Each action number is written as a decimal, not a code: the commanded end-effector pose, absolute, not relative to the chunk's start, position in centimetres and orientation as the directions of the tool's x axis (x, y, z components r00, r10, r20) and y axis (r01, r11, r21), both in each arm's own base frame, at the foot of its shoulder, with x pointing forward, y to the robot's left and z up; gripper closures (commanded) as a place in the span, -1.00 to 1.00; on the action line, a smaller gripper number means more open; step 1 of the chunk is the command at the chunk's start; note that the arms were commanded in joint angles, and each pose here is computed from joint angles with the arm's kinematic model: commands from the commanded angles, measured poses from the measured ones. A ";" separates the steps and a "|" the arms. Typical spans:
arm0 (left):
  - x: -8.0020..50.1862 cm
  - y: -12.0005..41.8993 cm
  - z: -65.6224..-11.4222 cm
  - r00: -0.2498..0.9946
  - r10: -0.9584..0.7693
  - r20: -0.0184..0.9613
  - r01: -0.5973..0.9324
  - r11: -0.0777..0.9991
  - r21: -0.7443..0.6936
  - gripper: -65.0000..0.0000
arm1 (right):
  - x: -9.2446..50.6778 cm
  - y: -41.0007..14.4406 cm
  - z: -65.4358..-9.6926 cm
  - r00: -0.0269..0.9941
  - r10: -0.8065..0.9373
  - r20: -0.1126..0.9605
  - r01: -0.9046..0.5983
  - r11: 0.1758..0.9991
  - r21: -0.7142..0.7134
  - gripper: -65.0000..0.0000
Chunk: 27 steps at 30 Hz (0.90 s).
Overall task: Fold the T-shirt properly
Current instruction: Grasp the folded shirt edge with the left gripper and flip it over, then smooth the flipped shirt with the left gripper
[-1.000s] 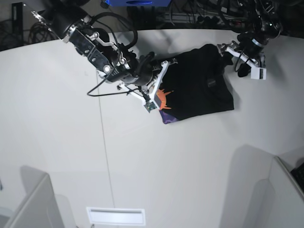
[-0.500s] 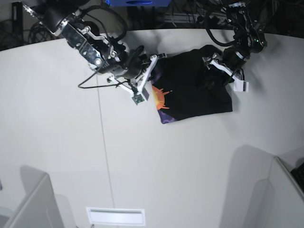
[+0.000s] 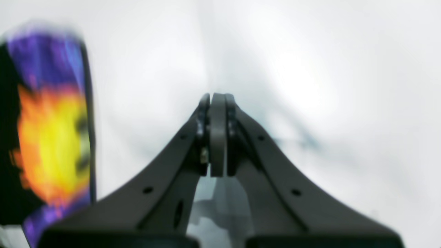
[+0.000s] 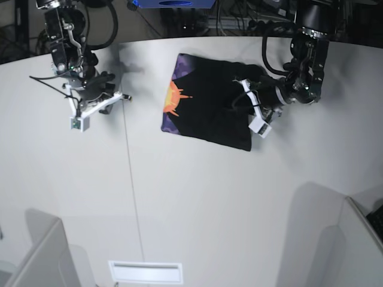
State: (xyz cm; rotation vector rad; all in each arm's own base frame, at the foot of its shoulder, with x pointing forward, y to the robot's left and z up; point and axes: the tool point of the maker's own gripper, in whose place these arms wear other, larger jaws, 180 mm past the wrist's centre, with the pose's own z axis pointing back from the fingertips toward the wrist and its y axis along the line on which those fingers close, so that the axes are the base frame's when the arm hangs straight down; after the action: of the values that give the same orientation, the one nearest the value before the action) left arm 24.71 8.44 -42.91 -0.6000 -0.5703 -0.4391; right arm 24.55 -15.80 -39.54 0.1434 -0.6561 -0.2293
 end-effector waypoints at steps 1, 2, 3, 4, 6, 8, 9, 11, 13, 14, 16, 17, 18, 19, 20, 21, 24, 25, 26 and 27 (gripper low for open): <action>24.8 8.7 -43.1 0.745 -0.303 0.595 0.581 0.733 -0.353 1.00 | 24.9 -16.9 -38.7 0.743 -0.262 0.616 0.179 0.965 0.194 1.00; 24.9 7.9 -43.0 0.721 -0.356 0.594 0.626 0.703 -0.338 1.00 | 24.7 -17.7 -38.7 0.736 -0.280 0.617 0.206 0.960 0.190 1.00; 25.2 7.4 -42.9 0.698 -0.397 0.595 0.660 0.679 -0.321 1.00 | 24.7 -18.2 -38.7 0.728 -0.298 0.617 0.227 0.954 0.194 1.00; 25.3 7.1 -42.7 0.674 -0.439 0.594 0.693 0.655 -0.302 1.00 | 24.6 -18.9 -38.6 0.717 -0.321 0.619 0.256 0.947 0.195 1.00; 26.0 6.1 -42.2 0.611 -0.523 0.595 0.761 0.594 -0.260 1.00 | 24.0 -20.5 -38.7 0.694 -0.373 0.616 0.322 0.926 0.197 1.00; 26.6 5.4 -41.7 0.548 -0.591 0.592 0.815 0.537 -0.218 1.00 | 23.5 -21.5 -38.8 0.671 -0.417 0.613 0.374 0.904 0.206 1.00; 27.0 5.1 -41.4 0.516 -0.623 0.588 0.838 0.509 -0.196 1.00 | 23.2 -22.1 -38.8 0.660 -0.436 0.611 0.399 0.893 0.206 1.00; 27.7 4.1 -40.7 0.444 -0.676 0.589 0.882 0.445 -0.156 1.00 | 22.6 -22.8 -38.9 0.637 -0.476 0.606 0.445 0.869 0.216 1.00; 28.5 3.4 -40.1 0.378 -0.722 0.580 0.913 0.393 -0.106 1.00 | 22.0 -23.3 -39.1 0.620 -0.507 0.599 0.480 0.849 0.223 1.00; 28.8 3.2 -40.0 0.340 -0.748 0.570 0.928 0.364 -0.075 1.00 | 21.8 -23.6 -39.2 0.612 -0.520 0.596 0.495 0.840 0.224 1.00; 29.3 3.1 -40.1 0.254 -0.808 0.532 0.954 0.300 0.000 1.00 | 21.3 -23.7 -39.4 0.603 -0.538 0.589 0.514 0.827 0.229 1.00; 29.6 3.3 -40.3 0.208 -0.839 0.503 0.963 0.265 0.044 1.00 | 21.1 -23.9 -39.5 0.598 -0.547 0.586 0.525 0.819 0.230 1.00; 29.6 3.4 -40.6 0.174 -0.862 0.476 0.969 0.236 0.074 1.00 | 20.8 -24.0 -39.6 0.593 -0.556 0.582 0.536 0.812 0.230 1.00; 29.7 3.6 -40.9 0.141 -0.882 0.450 0.973 0.208 0.103 1.00 | 20.6 -24.1 -39.7 0.588 -0.565 0.578 0.545 0.805 0.233 1.00; 29.6 3.7 -41.3 0.104 -0.900 0.424 0.977 0.172 0.126 1.00 | 20.4 -24.2 -39.8 0.583 -0.574 0.576 0.555 0.798 0.234 1.00; 29.5 3.4 -41.4 0.062 -0.911 0.408 0.981 0.131 0.142 1.00 | 20.2 -24.2 -39.8 0.577 -0.583 0.572 0.563 0.791 0.238 1.00; 29.4 2.4 -41.4 -0.072 -0.931 0.358 0.980 0.000 0.197 1.00 | 19.4 -24.2 -40.3 0.570 -0.603 0.558 0.586 0.774 0.238 1.00; 29.7 2.2 -41.4 -0.097 -0.937 0.336 0.974 -0.019 0.228 1.00 | 19.2 -24.2 -40.3 0.567 -0.609 0.555 0.592 0.770 0.240 1.00; 30.0 1.9 -41.4 -0.122 -0.941 0.315 0.965 -0.038 0.258 1.00 | 19.2 -24.0 -40.4 0.565 -0.614 0.552 0.594 0.766 0.244 1.00; 30.4 1.4 -41.4 -0.145 -0.943 0.299 0.956 -0.056 0.287 1.00 | 19.1 -23.9 -40.5 0.565 -0.615 0.550 0.596 0.765 0.244 1.00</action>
State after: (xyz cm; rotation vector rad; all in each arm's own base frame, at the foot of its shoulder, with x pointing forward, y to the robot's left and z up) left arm 29.80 1.06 -41.71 -0.0665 -0.4798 -1.6382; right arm 18.46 -23.33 -41.41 0.0421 -0.6155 -0.7176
